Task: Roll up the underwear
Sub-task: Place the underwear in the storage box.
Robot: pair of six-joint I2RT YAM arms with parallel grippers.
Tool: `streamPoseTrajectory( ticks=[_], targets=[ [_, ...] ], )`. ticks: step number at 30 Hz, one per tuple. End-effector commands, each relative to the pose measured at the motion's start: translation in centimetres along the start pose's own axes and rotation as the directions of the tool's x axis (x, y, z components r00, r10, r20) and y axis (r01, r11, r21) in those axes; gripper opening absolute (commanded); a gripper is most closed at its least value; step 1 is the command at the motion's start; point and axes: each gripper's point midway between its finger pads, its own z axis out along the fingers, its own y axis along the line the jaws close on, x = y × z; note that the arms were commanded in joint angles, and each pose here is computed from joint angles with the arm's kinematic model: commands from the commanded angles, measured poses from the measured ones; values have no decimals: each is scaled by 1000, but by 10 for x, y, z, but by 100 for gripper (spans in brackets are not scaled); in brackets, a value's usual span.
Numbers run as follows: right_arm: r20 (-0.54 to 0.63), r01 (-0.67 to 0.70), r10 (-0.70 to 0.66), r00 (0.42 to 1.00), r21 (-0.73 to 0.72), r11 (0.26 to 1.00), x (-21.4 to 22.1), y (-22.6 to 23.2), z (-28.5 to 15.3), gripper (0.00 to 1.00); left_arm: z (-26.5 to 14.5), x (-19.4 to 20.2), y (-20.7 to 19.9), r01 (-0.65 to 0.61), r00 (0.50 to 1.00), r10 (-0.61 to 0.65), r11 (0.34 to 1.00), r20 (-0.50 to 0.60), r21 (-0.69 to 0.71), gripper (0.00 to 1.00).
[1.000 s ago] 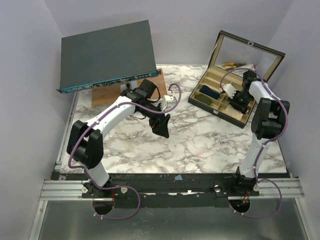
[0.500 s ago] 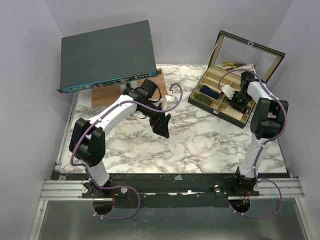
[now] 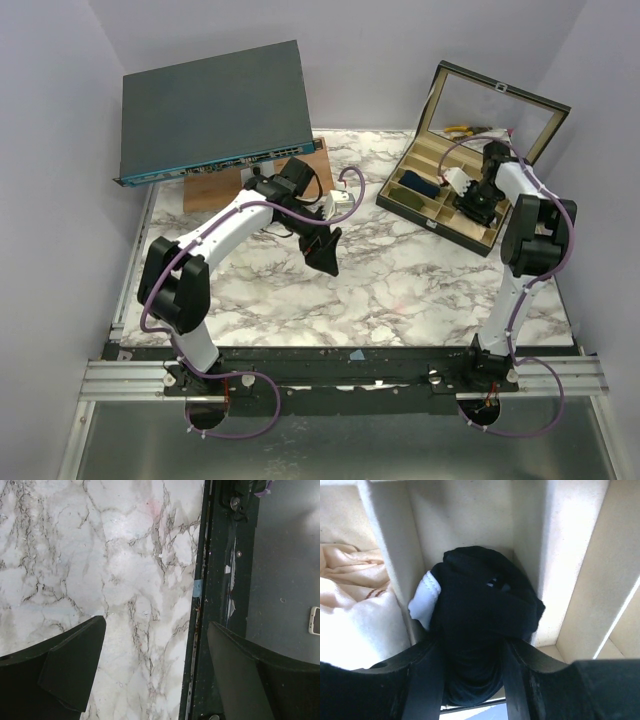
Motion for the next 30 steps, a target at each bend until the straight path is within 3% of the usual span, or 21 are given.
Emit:
streamPoseTrajectory(
  ticks=[1,10,30],
  targets=[
    [61,-96,106,992,-153,984,-7,26,28,52,-7,-6,-11,-31,999,30,999,36,16,89],
    [82,-125,135,987,-118,985,-17,2,-8,60,-9,-5,-14,-50,998,49,999,41,10,89],
    [63,-161,166,984,-77,984,-7,-23,-44,66,-11,-8,-15,-56,997,56,998,46,3,89]
  ],
)
